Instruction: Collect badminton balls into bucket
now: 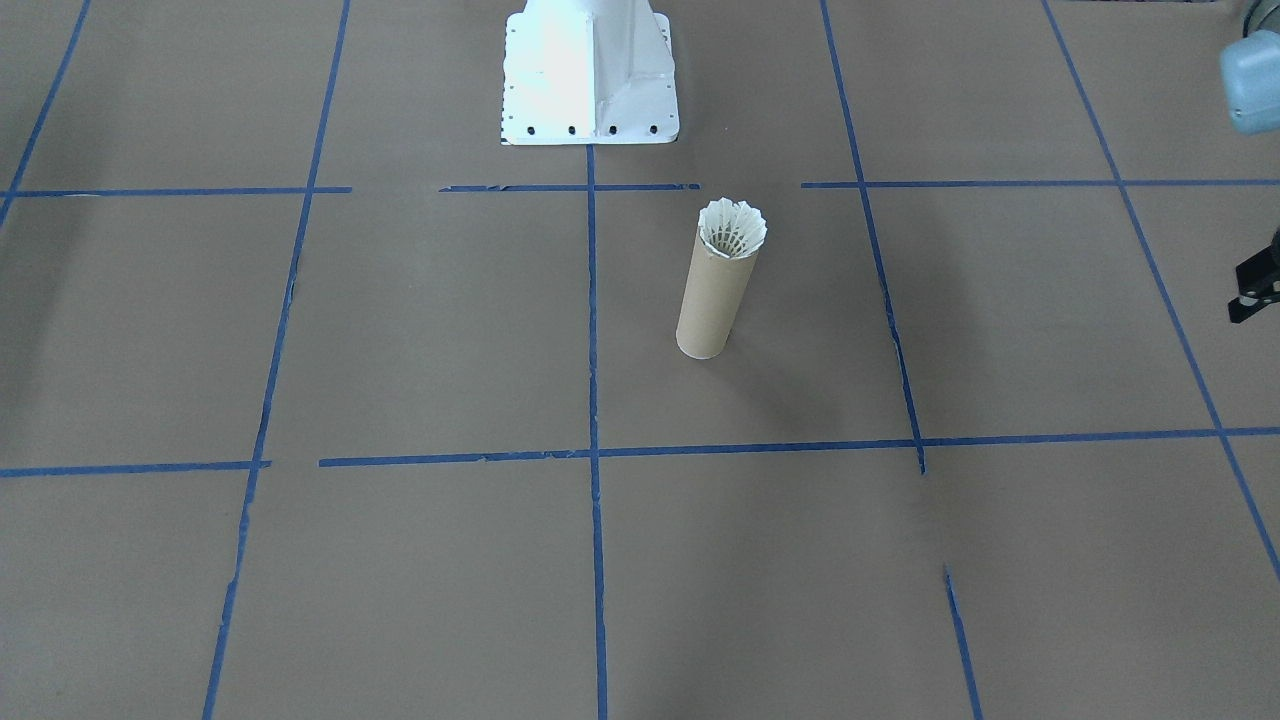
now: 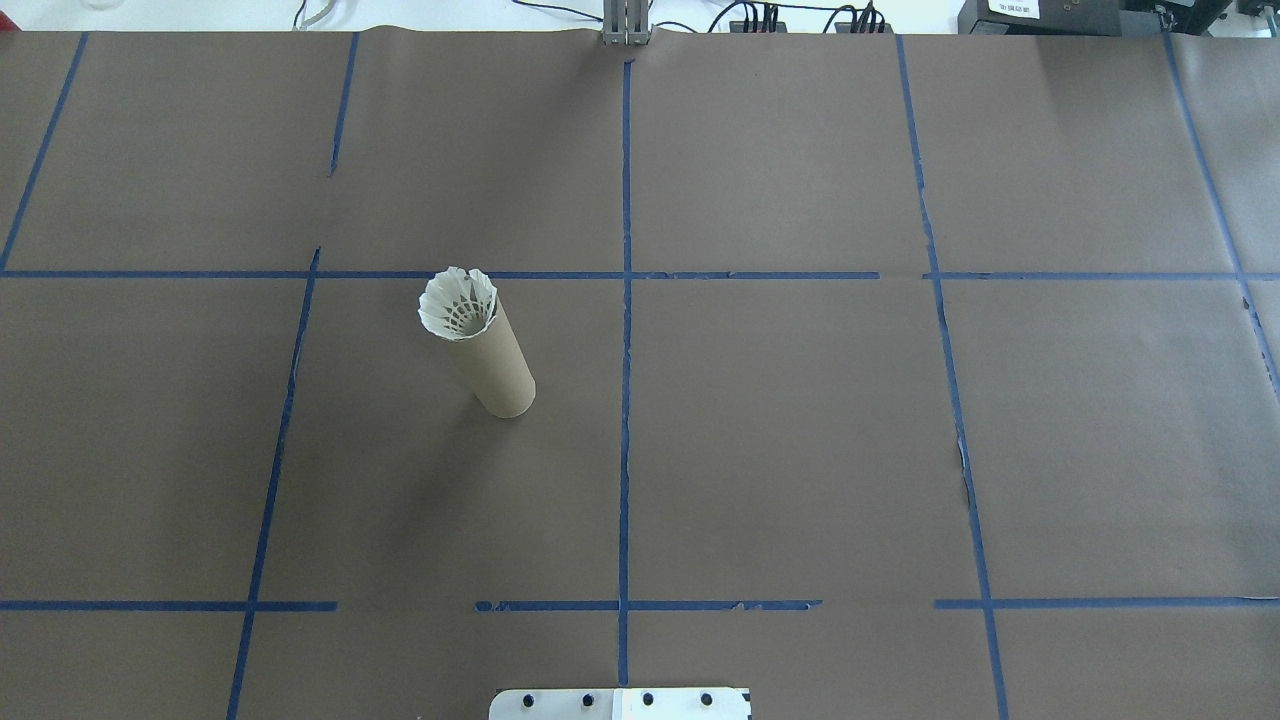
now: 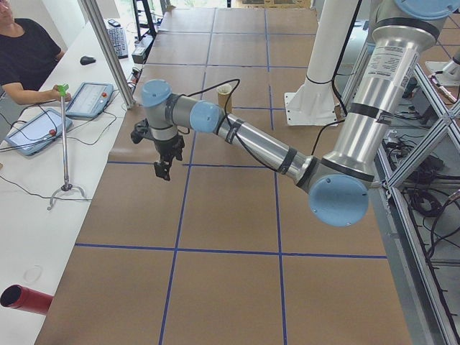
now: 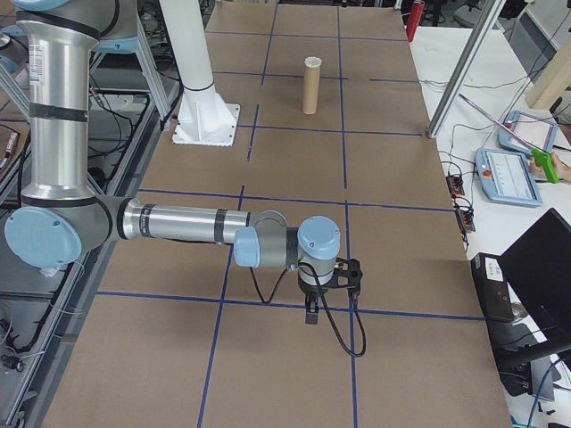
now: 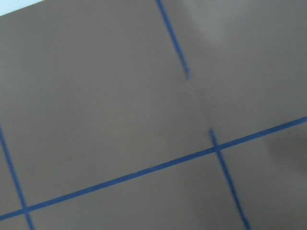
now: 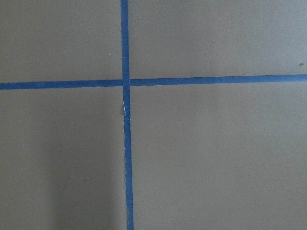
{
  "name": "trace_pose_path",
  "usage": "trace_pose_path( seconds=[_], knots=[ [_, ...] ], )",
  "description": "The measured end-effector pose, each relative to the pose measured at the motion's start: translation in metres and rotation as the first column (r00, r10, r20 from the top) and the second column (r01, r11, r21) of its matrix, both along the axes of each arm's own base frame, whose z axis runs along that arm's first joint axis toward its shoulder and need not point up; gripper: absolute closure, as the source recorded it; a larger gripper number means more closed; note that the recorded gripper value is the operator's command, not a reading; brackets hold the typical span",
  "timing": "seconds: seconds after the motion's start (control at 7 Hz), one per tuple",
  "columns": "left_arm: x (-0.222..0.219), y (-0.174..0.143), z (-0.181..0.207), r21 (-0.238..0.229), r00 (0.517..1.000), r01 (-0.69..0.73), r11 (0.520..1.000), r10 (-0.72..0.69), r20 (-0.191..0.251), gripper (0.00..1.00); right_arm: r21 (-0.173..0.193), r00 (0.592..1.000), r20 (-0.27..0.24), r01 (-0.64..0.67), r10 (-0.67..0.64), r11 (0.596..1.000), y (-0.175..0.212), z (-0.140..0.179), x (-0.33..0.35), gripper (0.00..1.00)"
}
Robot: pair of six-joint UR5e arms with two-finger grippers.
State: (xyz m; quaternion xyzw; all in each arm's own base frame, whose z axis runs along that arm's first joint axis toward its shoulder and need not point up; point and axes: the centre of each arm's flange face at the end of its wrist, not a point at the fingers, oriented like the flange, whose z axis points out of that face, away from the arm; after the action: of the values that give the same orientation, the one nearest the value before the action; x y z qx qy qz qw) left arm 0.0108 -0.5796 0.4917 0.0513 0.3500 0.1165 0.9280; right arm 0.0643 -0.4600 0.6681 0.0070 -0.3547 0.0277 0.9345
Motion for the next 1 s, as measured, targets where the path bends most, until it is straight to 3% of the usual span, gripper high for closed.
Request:
trace_pose_path(
  seconds=[0.14, 0.43, 0.71, 1.0],
  knots=[
    [-0.033, 0.024, 0.055, -0.055, 1.000, 0.020, 0.998, -0.020, 0.008, 0.00, 0.000, 1.000, 0.000, 0.000, 0.000, 1.000, 0.000, 0.000, 0.000, 0.00],
    [-0.055, 0.076, 0.126, -0.084, 0.999, 0.039, 0.996, -0.039, -0.007, 0.00, 0.000, 1.000, 0.000, 0.000, 0.000, 1.000, 0.000, 0.000, 0.000, 0.00],
    [-0.057, 0.094, 0.158, -0.102, 0.999, 0.042, 0.994, -0.044, -0.015, 0.00, 0.000, 1.000, -0.001, 0.000, 0.000, 1.000, 0.000, 0.000, 0.000, 0.00],
    [-0.058, 0.095, 0.161, -0.110, 0.999, 0.046, 0.993, -0.048, -0.015, 0.00, 0.000, 1.000, 0.000, 0.000, 0.000, 1.000, 0.000, 0.000, 0.000, 0.00]
  ],
)
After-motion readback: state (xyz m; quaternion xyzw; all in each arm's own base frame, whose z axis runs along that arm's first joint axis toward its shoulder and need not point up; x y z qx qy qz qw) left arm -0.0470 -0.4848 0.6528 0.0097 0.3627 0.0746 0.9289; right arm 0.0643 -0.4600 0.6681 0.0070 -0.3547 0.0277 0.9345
